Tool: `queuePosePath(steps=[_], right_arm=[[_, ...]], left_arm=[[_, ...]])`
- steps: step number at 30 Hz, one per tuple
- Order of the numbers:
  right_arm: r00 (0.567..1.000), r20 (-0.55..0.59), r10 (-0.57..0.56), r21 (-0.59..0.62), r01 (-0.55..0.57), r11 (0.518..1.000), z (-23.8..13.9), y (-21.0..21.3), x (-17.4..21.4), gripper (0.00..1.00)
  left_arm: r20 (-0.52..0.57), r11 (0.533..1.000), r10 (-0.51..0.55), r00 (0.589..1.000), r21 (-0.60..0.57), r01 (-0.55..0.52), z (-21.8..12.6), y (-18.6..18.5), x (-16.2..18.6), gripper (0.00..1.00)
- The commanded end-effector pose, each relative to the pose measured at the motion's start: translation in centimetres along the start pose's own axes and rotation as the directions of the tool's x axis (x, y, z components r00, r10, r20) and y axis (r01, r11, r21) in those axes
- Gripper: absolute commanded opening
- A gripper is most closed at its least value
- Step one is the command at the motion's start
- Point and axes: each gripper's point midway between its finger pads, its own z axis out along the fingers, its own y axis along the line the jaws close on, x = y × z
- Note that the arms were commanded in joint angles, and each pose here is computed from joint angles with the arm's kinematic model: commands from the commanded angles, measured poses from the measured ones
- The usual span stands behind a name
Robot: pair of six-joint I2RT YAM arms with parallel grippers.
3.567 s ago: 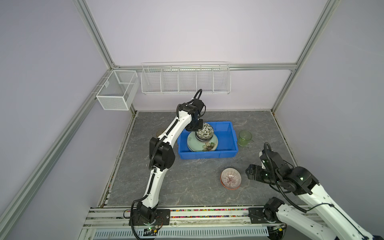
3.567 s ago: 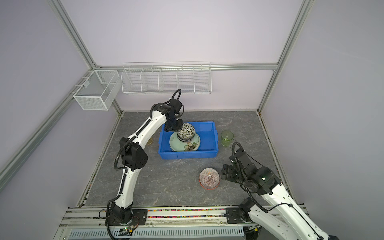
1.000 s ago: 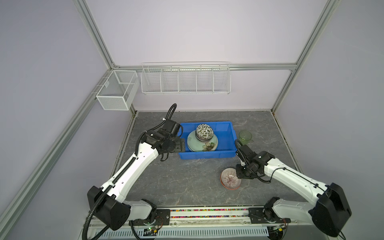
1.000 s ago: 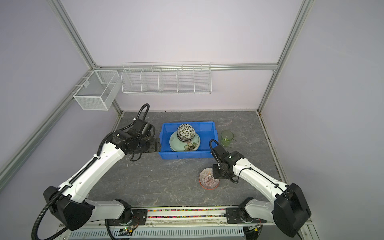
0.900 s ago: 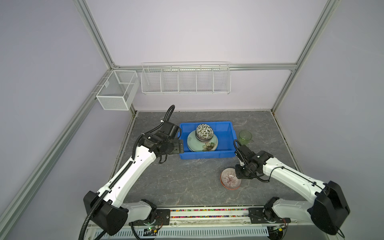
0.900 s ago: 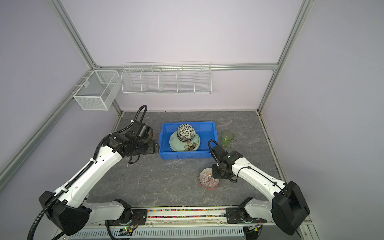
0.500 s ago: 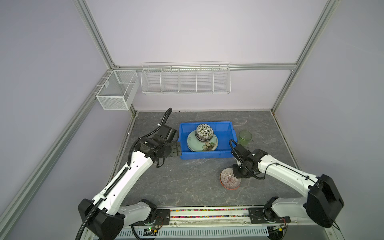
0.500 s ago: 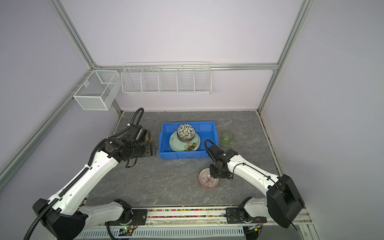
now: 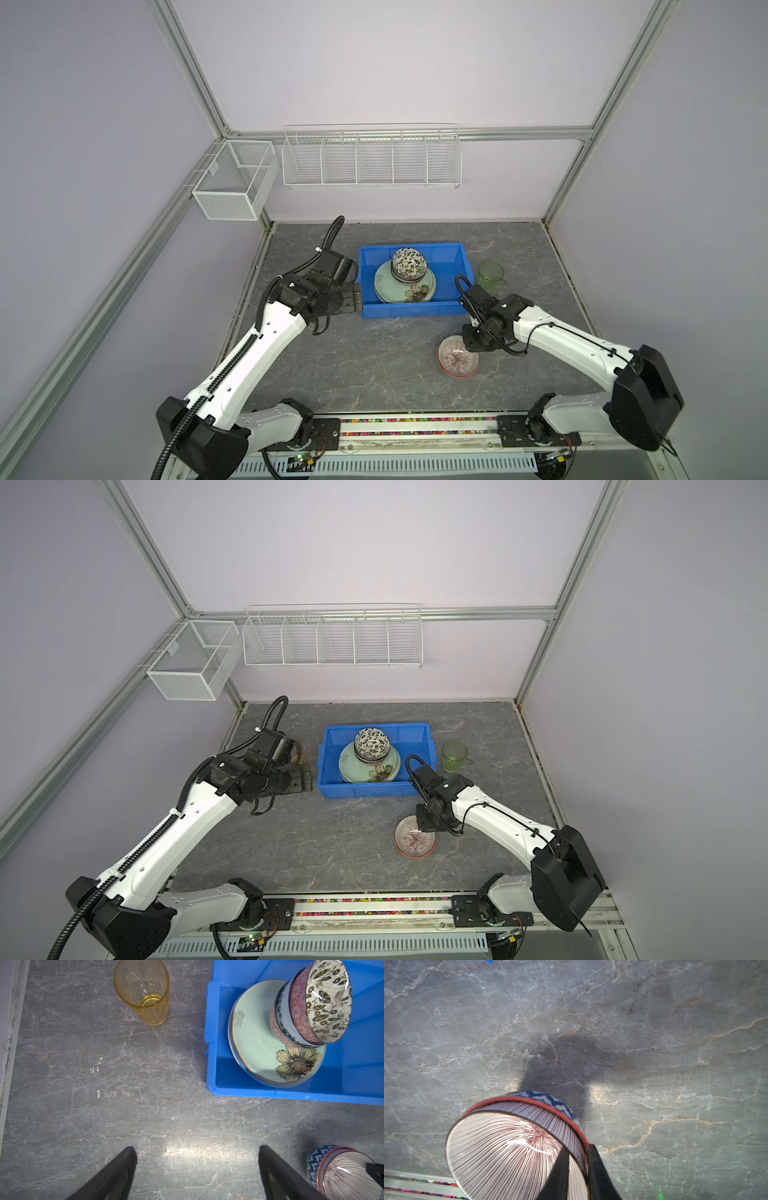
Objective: Place the mixed dishes into the plastic bin
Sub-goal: 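Grasp the red-striped bowl rim with the right gripper while left draws back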
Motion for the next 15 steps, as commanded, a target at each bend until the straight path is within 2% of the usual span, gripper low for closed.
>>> queuePosePath(steps=[1, 9, 15], right_arm=[[1.000, -0.012, -0.015, -0.004, 0.015, 1.000, 0.3, 0.5, -0.1, 0.20], [1.000, -0.019, -0.018, -0.006, 0.018, 1.000, 0.8, 0.8, -0.2, 0.18], [1.000, -0.001, -0.018, -0.026, 0.018, 1.000, 0.2, 1.0, -0.4, 0.10]], left_arm=[[-0.018, 1.000, -0.013, 1.000, -0.009, 0.013, 0.6, 0.3, 0.4, 0.92], [-0.027, 0.998, -0.027, 0.999, 0.048, 0.029, 0.8, -0.6, 0.8, 0.92], [-0.054, 0.990, -0.037, 0.998, 0.136, 0.044, 1.0, -2.2, 1.3, 0.92]])
